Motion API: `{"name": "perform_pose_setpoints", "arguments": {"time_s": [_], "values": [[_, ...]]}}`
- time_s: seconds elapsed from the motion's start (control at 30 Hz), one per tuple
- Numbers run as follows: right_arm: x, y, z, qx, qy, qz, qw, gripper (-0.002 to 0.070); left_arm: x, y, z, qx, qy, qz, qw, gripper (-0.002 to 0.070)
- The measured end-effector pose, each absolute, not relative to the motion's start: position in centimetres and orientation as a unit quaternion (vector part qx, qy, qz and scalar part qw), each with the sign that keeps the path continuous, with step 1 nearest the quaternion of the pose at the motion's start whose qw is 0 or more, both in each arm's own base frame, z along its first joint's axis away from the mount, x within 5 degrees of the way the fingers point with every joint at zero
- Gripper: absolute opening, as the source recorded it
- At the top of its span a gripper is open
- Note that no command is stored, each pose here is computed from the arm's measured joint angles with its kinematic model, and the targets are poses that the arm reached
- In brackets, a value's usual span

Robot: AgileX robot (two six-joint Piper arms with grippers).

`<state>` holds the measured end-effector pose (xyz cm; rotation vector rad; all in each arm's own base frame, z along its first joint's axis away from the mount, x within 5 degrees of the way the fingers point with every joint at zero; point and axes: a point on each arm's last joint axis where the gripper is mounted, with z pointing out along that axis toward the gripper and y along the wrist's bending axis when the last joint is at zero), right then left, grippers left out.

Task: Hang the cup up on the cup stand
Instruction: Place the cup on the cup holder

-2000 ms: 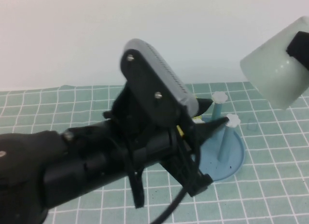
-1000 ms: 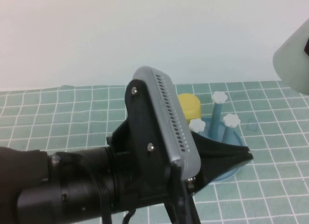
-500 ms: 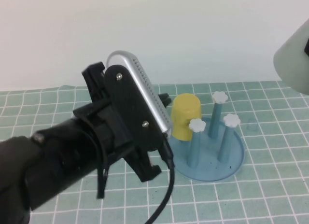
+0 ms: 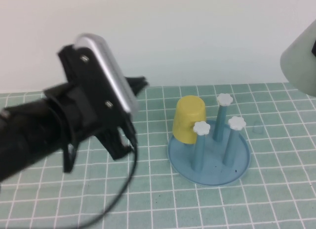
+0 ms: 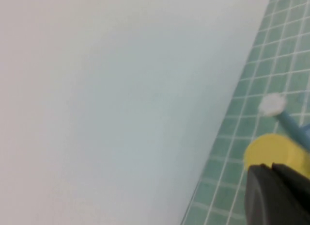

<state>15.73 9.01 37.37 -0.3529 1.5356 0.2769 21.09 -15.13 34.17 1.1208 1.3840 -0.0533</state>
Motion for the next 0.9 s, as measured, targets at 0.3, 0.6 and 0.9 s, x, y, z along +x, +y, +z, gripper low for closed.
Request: {"name": "perform_pose_setpoints", "arguments": {"time_s": [0.3, 0.6, 0.9], "values": [[16.8, 10.3, 36.1, -0.190, 0.707, 0.126, 0.670, 0.0519, 23.9, -10.2, 34.2, 0.398, 0.667, 0.012, 0.630, 0.0000], [21.8, 13.0, 32.2, -0.179, 0.770, 0.072, 0.608, 0.0519, 22.9, -8.9, 31.1, 0.452, 0.680, -0.070, 0.573, 0.0000], [26.8, 16.3, 31.4, -0.168, 0.781, 0.055, 0.599, 0.0519, 22.5, -8.9, 30.2, 0.461, 0.699, -0.089, 0.539, 0.0000]]}}
